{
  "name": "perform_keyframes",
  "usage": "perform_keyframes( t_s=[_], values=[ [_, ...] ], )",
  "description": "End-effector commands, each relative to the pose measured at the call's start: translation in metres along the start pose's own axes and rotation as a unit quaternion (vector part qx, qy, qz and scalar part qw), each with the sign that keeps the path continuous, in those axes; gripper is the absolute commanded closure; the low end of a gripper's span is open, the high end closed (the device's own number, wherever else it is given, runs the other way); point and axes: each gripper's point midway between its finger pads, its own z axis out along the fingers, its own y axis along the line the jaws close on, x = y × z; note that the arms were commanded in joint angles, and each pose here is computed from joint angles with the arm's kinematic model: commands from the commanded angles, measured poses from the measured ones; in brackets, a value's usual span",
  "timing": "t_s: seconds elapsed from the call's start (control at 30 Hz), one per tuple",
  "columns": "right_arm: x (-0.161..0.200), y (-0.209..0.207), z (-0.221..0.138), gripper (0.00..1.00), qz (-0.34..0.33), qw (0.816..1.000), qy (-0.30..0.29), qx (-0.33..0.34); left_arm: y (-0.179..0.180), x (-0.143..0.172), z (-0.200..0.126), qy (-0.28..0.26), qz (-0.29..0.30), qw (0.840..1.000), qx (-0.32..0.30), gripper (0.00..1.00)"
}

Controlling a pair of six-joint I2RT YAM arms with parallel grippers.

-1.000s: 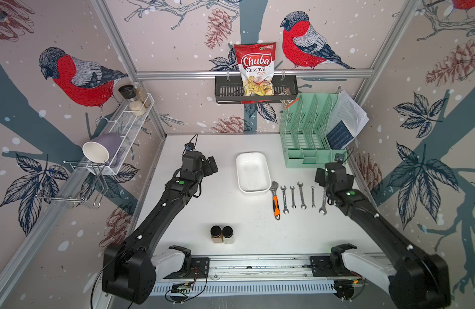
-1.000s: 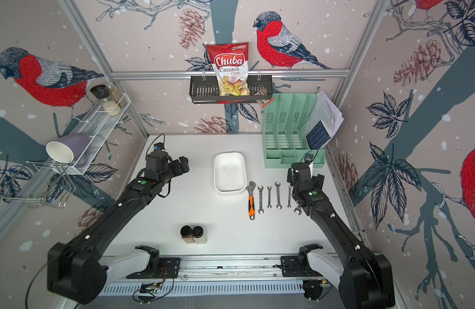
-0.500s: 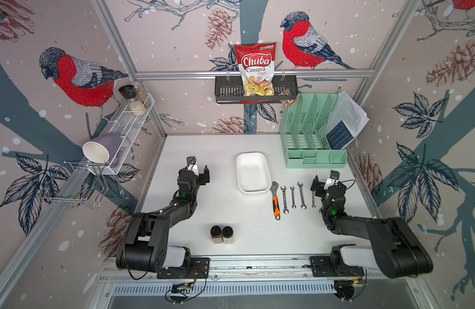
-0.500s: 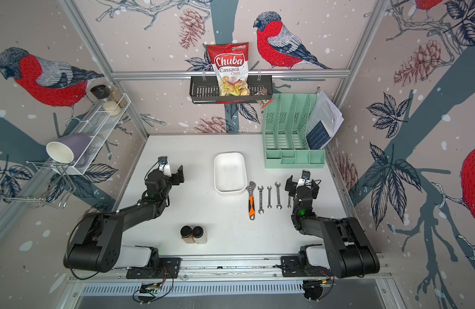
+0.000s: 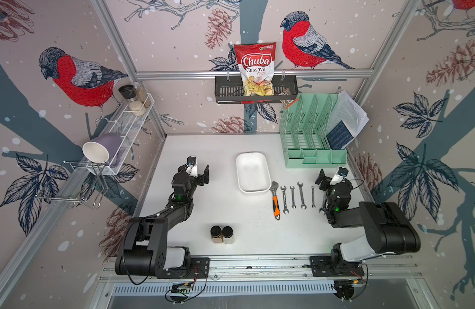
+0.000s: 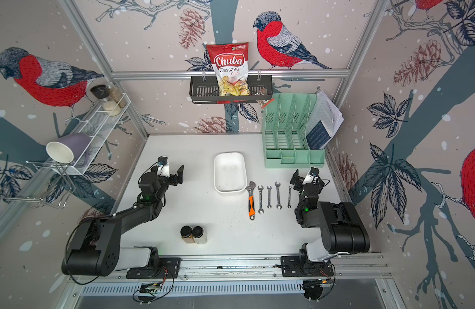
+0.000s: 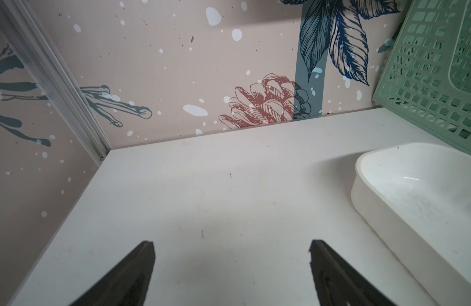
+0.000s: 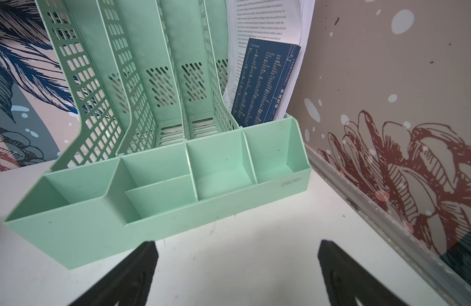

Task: Take out the wrench from the storage box
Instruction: Reset both arms

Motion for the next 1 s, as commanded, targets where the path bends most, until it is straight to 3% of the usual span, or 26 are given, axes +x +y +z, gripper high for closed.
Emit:
perform_keyframes(
  t_s=[0.0,0.13,0.17,0.23,0.3,0.83,0.97],
  values=[
    [-0.006,0.004,0.001,0.00,0.007,1.000,-0.010,-0.008,0.005,0.015,-0.011,-0.036,-0.016,0.999,-0.020,0.05],
    [-0.006,0.004,0.001,0.00,0.006,1.000,-0.009,-0.009,0.035,0.030,-0.013,-0.037,-0.058,0.993,-0.099,0.05],
    [-0.005,0.004,0.001,0.00,0.006,1.000,-0.008,-0.009,0.036,0.037,-0.007,-0.003,-0.066,0.993,-0.096,0.05],
    [-0.005,0.005,0.001,0.00,0.006,1.000,-0.007,-0.011,0.038,0.034,-0.007,-0.023,-0.069,0.993,-0.096,0.05],
    [-0.005,0.005,0.001,0.00,0.005,1.000,-0.007,-0.012,0.038,0.036,-0.004,-0.006,-0.070,0.993,-0.093,0.05],
    [-0.004,0.007,0.002,0.00,0.004,1.000,-0.005,-0.021,0.037,0.032,-0.012,-0.020,-0.068,0.993,-0.093,0.03],
    [0.000,0.021,0.007,0.00,-0.011,0.998,0.004,-0.059,0.037,0.034,-0.009,-0.015,-0.067,0.993,-0.094,0.03]
  ],
)
